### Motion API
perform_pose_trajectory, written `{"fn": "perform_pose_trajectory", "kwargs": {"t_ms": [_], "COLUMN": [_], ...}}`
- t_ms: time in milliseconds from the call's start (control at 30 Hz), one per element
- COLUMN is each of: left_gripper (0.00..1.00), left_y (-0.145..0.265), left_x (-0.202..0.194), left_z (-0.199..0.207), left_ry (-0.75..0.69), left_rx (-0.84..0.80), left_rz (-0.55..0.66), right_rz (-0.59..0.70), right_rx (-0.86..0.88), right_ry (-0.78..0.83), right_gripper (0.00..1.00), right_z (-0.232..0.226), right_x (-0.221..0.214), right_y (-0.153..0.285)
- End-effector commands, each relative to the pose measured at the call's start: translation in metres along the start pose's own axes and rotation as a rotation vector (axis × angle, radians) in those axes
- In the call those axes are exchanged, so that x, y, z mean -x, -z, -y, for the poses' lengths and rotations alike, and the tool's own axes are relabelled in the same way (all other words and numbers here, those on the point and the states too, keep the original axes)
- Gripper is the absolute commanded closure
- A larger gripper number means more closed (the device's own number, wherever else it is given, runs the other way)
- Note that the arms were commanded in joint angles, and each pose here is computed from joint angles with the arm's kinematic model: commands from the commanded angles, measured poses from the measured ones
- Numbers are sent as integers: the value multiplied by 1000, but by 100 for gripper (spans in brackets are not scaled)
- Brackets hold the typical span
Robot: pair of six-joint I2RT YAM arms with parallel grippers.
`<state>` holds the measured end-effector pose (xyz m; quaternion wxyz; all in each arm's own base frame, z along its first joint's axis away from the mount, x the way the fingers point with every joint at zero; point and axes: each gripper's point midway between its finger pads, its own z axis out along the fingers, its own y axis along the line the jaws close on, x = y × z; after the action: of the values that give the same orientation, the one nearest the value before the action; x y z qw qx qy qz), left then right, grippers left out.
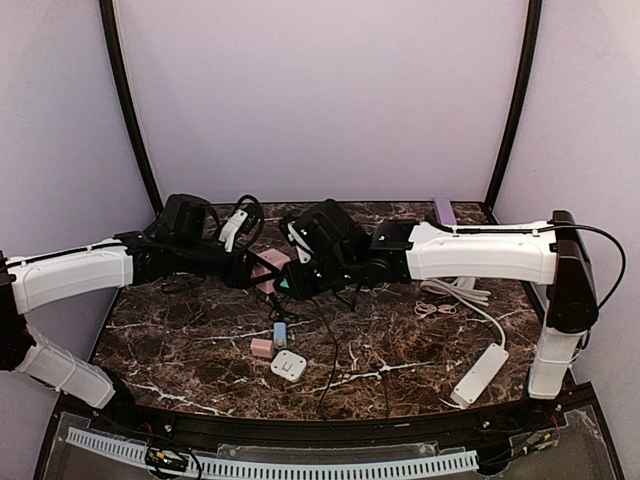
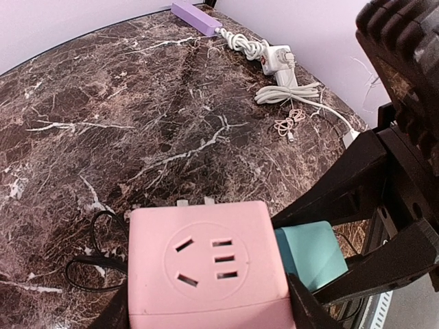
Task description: Pull the plug off the socket
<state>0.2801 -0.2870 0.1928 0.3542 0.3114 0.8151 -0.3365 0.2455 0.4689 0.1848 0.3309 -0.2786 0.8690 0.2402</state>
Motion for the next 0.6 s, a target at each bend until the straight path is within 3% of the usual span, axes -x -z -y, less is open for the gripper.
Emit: {"fn": "perform_pose_trajectory", "kwargs": {"t_ms": [0,167,567], "left_gripper": [99,99,99], "left_y": [13,15,18], "left_x": [11,11,15], "left_z": [36,45,40], "left_ry": [-104,-134,-119], "left_rx": [-116,-140,-104], "left_rz": [49,54,72], "right_rz": [81,113,161], "right_rx": [155,250,148], "right_ry": [17,34,34], "right_gripper": [100,100,100], "right_z": [-21,-30,-18], "right_x": [21,27,30], "right_y": [8,15,15]}}
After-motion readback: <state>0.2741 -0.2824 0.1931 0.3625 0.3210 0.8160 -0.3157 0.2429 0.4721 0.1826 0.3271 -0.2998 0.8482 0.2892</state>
